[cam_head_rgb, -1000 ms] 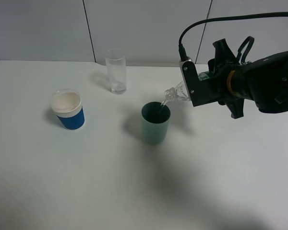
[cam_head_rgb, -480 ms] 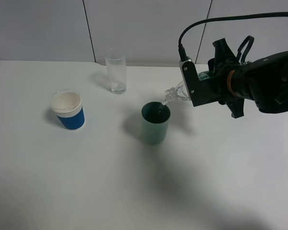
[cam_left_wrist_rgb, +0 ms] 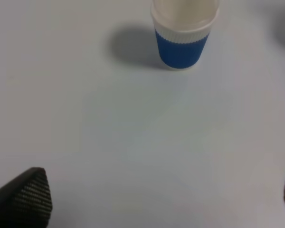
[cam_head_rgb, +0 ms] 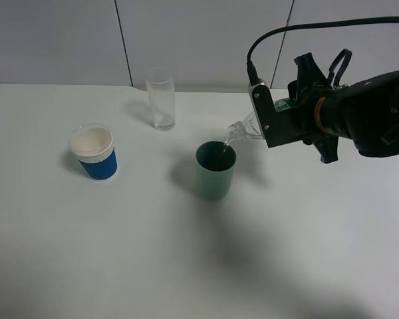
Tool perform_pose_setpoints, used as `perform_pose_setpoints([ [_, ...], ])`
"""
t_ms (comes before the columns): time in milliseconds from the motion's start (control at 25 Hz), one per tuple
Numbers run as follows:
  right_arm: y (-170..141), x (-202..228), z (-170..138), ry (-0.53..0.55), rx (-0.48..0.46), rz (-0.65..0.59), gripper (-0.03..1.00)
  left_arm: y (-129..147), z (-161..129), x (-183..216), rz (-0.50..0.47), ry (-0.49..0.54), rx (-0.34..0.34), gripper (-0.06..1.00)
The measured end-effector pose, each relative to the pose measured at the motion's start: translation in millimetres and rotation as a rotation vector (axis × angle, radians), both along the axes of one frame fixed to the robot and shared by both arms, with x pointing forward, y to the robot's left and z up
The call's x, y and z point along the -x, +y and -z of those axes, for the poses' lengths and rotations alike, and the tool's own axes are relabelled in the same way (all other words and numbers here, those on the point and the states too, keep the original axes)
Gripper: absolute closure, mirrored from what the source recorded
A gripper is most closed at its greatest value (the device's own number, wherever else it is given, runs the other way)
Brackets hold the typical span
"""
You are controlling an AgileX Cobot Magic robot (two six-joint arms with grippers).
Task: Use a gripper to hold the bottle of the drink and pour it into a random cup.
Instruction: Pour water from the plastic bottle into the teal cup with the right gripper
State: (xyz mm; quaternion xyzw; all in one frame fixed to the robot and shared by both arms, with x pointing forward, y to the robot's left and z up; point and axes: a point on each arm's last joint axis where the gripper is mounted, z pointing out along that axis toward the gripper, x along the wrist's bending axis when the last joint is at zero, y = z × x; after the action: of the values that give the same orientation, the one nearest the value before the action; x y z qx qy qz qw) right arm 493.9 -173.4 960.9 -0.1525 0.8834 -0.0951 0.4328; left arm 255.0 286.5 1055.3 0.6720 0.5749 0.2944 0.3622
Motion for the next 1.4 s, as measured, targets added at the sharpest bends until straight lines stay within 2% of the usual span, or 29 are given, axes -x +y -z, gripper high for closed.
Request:
perform_pose_setpoints([
  [1400, 1.7, -0.8, -2.6, -0.034, 0.044, -0.035, 0.43, 0.0, 0.0, 0.0, 0.000, 0.000, 0.000, -0.05],
])
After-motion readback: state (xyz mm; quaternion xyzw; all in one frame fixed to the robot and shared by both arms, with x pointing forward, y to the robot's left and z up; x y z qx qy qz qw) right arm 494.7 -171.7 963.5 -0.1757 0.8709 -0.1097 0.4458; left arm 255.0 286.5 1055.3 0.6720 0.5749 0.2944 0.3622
